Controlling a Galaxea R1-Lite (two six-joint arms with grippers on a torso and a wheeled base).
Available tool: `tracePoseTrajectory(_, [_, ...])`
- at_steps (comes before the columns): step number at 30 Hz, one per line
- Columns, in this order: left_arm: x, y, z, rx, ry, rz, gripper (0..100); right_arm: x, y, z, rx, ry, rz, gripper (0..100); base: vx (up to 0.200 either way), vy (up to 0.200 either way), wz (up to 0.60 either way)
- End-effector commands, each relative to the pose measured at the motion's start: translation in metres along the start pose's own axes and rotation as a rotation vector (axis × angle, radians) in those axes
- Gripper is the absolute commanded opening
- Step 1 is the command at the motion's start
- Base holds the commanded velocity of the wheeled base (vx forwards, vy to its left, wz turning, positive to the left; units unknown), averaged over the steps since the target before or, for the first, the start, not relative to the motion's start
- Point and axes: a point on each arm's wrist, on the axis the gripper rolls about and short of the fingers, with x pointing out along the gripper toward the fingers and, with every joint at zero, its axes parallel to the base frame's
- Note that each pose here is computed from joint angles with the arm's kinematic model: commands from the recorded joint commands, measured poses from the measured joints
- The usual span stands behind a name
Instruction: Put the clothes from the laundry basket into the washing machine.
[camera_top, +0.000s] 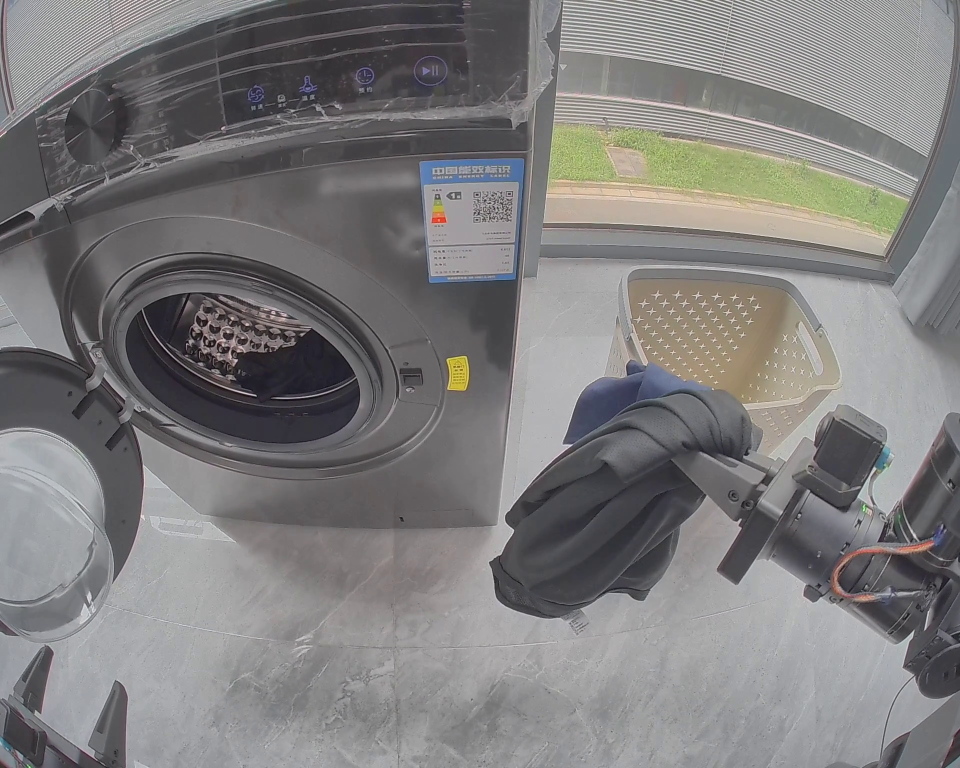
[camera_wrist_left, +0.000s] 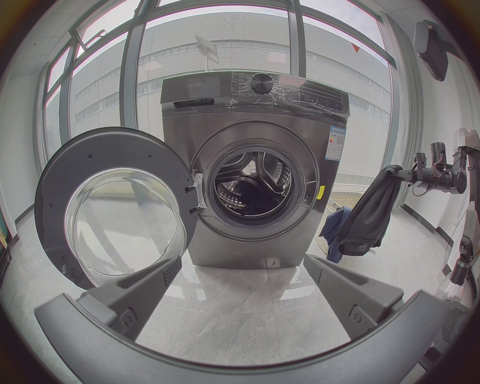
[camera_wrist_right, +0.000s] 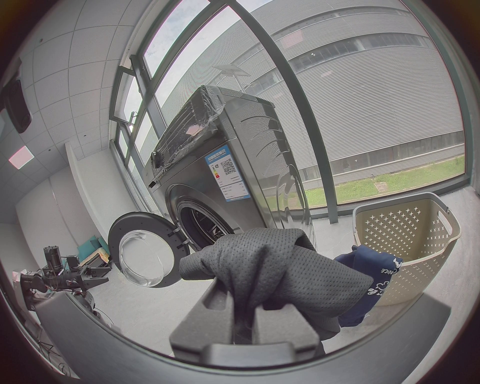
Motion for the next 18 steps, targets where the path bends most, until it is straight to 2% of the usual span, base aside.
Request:
tracePoseTrajectory(1, [0.0004,0.0002,-0.0042,0.000,0.006,0.000,100,0.0002,0.0000,-0.0008,0.000,0.003,0.000,0,0.000,0.000,0.00])
tracePoseTrajectory(3, [0.0004,0.0002,-0.0042,0.000,0.006,0.000,100,0.0005,0.0000,-0.0012,0.000,0.005,0.000,0,0.000,0.000,0.00])
tracePoseTrajectory(18, [0.0004,0.0002,-0.0042,0.000,0.006,0.000,100,0.0014,-0.0018,0.0005,0.001,-0.003,-0.008,0,0.000,0.200,0.00])
